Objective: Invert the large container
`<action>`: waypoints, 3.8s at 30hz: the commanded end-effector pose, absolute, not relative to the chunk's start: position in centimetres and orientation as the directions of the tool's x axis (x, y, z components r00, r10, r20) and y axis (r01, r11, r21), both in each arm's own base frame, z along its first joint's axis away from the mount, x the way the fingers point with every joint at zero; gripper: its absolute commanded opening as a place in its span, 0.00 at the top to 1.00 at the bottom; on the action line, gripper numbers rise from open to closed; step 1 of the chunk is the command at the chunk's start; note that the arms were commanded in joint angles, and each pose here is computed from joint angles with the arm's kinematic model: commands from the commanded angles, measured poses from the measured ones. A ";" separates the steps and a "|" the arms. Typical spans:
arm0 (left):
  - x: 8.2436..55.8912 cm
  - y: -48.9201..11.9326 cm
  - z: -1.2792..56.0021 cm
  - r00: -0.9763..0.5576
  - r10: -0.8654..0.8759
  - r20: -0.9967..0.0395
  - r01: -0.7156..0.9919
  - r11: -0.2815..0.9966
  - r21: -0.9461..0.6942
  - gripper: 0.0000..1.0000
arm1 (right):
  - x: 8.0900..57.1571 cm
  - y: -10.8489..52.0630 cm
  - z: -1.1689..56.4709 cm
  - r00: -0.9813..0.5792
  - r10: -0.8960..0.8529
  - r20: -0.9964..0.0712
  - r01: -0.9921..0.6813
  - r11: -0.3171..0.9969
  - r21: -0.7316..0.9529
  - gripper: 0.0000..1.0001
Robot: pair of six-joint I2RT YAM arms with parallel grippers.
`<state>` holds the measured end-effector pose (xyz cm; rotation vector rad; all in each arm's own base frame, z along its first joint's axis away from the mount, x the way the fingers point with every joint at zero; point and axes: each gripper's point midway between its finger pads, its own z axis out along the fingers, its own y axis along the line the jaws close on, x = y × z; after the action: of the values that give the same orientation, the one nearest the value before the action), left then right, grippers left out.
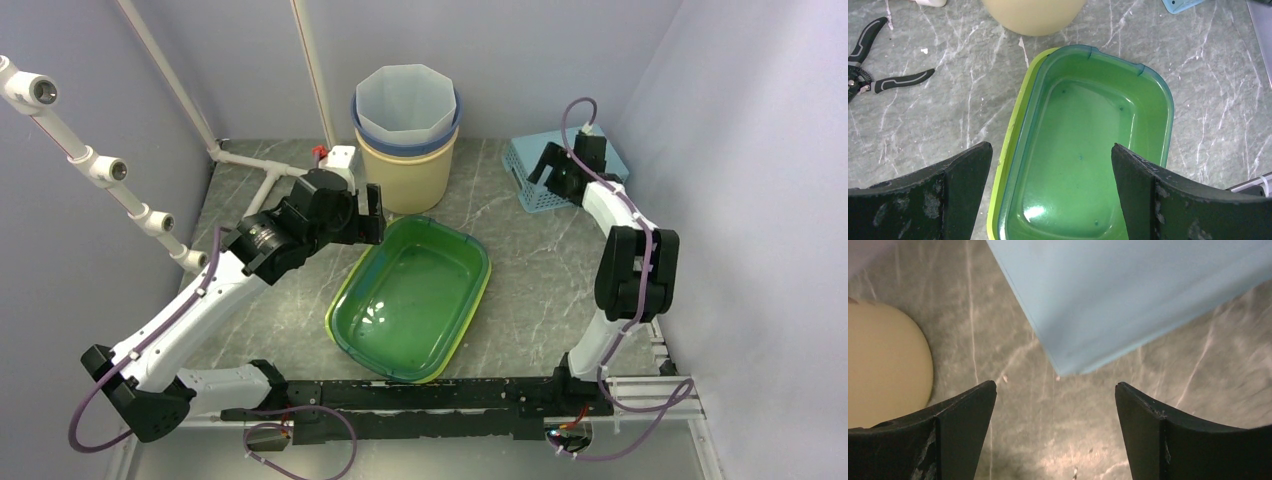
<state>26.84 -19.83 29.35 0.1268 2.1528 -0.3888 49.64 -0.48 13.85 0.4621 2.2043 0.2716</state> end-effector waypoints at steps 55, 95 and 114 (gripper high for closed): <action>24.3 -16.2 19.5 -0.794 -0.047 -0.607 0.042 0.990 -0.132 0.05 | 55.5 0.4 12.4 -0.595 0.449 -0.667 0.252 0.892 0.376 0.09; 24.4 -14.9 19.8 -0.787 -0.126 -0.604 -0.023 0.984 -0.174 0.05 | 63.4 -2.2 13.1 -0.568 -0.103 -0.816 0.358 0.862 -0.359 0.00; 24.4 -15.1 19.3 -0.791 -0.129 -0.598 -0.024 0.983 -0.181 0.05 | 61.9 1.7 17.3 -0.519 -0.072 -0.852 0.187 0.963 -0.195 0.00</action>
<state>24.06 -14.93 18.49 -0.0808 2.5098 -0.1834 61.62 -1.42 8.80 0.0895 2.2296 -0.5190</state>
